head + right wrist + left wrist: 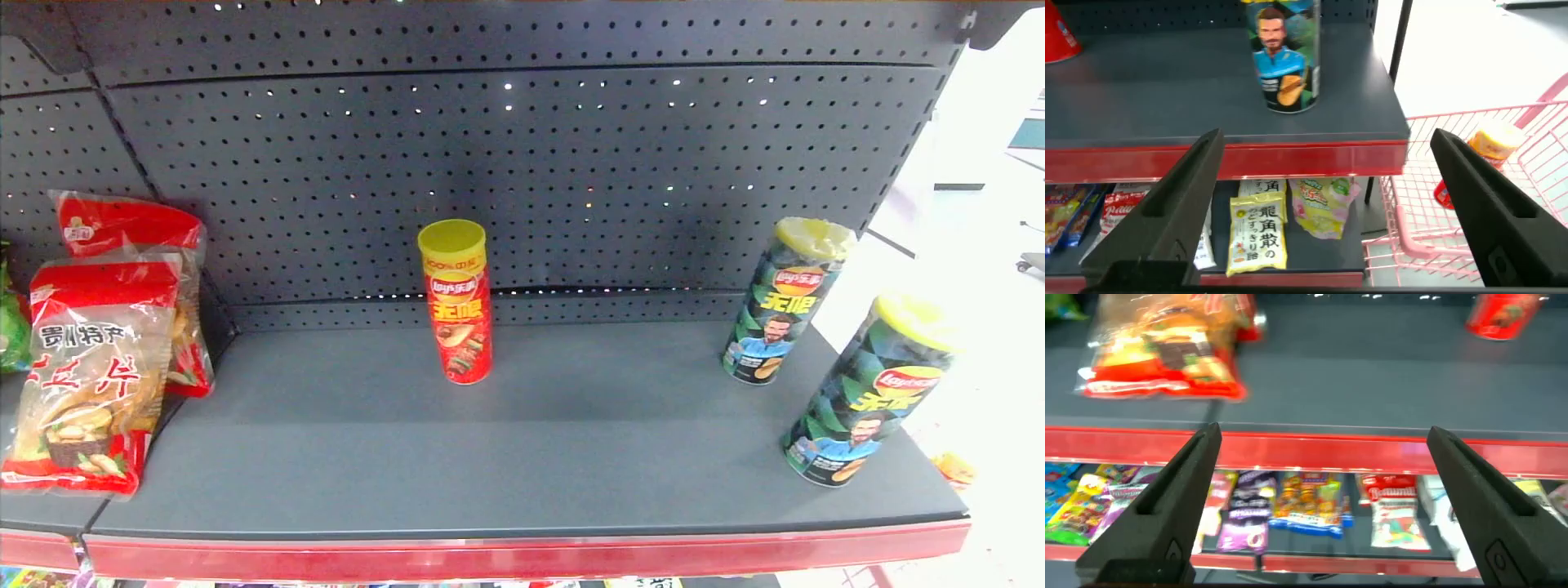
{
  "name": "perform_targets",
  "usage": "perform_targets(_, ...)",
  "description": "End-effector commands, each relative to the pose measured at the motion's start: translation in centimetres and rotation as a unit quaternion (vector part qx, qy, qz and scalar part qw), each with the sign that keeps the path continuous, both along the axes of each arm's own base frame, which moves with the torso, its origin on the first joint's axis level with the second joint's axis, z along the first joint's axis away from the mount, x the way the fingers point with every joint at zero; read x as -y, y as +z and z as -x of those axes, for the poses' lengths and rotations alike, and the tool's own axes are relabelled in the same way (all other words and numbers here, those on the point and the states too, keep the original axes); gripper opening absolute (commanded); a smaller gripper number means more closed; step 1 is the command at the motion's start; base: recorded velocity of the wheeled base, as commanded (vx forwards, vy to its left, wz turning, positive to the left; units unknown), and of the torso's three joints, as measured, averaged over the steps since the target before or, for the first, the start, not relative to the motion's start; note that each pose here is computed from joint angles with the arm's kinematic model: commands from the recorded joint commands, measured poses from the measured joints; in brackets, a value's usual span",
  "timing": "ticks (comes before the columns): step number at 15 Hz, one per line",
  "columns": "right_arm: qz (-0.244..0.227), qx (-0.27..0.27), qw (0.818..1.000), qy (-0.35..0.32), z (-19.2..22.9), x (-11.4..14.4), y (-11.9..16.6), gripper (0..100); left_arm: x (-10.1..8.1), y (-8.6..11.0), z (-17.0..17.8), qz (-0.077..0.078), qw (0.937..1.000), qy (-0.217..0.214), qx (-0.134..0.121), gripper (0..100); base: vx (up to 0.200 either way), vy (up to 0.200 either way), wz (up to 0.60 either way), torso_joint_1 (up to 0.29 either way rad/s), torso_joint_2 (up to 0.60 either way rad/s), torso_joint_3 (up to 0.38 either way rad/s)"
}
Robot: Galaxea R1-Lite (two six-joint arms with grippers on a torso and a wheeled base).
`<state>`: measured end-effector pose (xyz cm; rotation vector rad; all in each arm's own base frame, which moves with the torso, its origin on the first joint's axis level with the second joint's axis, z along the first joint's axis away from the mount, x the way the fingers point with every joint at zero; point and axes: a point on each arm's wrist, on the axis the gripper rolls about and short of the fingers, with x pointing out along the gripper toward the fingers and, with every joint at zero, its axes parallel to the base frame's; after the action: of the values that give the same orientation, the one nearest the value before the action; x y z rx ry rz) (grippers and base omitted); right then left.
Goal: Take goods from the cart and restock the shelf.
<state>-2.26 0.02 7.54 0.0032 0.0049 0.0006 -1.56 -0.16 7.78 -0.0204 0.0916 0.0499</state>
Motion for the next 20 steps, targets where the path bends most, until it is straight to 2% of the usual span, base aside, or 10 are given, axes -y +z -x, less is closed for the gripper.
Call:
perform_targets(1, 0.001, -0.001, 1.000, 0.000, -0.01, 0.00, 0.00, 100, 0.00, -0.01, 0.00, 0.000, 1.0000, 0.000, 0.000, 100, 0.000, -0.200, 0.00, 0.002, 0.00, 0.002)
perform_targets(20, 0.001, -0.001, 1.000, 0.000, -0.01, 0.00, 0.00, 100, 0.00, -0.01, 0.00, 0.000, 1.0000, 0.000, 0.000, 100, 0.000, -0.200, 0.00, 0.002, 0.00, 0.004)
